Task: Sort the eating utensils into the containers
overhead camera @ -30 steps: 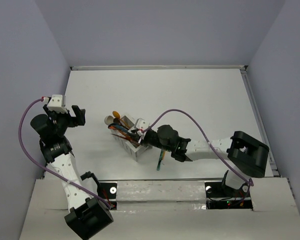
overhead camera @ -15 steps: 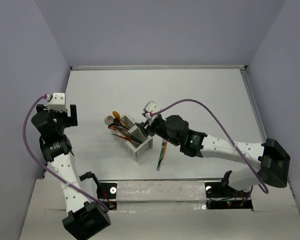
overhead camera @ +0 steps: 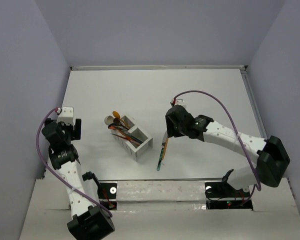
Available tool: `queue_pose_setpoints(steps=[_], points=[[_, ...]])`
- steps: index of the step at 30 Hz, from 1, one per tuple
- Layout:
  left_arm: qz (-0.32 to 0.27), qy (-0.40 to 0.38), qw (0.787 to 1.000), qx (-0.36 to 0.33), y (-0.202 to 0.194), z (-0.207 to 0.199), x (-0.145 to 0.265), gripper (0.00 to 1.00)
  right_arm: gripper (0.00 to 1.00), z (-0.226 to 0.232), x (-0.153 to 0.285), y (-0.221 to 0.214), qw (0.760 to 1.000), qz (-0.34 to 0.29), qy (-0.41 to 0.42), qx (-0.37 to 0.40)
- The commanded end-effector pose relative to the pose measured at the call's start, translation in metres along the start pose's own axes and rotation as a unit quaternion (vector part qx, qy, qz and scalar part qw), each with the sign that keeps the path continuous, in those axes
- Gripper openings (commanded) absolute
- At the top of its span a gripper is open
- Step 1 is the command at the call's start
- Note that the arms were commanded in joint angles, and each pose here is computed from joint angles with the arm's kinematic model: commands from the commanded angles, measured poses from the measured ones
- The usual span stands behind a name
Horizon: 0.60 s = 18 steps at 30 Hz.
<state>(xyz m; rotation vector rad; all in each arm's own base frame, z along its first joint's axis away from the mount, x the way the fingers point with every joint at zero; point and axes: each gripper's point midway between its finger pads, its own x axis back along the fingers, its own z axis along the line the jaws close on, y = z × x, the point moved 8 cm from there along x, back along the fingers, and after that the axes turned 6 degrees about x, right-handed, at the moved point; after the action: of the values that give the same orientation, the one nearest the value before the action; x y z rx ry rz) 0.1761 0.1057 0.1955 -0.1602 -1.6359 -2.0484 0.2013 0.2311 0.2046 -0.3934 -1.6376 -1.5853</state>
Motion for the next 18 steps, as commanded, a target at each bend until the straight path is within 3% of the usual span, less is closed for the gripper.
queue_pose_setpoints(steps=[1, 12, 18], points=[[-0.04, 0.005, 0.999, -0.019, 0.008, 0.001, 0.003, 0.99, 0.54, 0.005, -0.025, -0.024, 0.994, 0.107, -0.009, -0.018], [-0.037, 0.0, 0.999, -0.024, -0.003, -0.003, 0.002, 0.99, 0.5, 0.015, -0.08, -0.04, 0.982, 0.188, -0.031, 0.009], [-0.044, 0.0, 0.999, -0.023, -0.001, -0.003, 0.003, 0.99, 0.36, 0.007, -0.086, -0.05, 0.977, 0.206, -0.052, 0.011]])
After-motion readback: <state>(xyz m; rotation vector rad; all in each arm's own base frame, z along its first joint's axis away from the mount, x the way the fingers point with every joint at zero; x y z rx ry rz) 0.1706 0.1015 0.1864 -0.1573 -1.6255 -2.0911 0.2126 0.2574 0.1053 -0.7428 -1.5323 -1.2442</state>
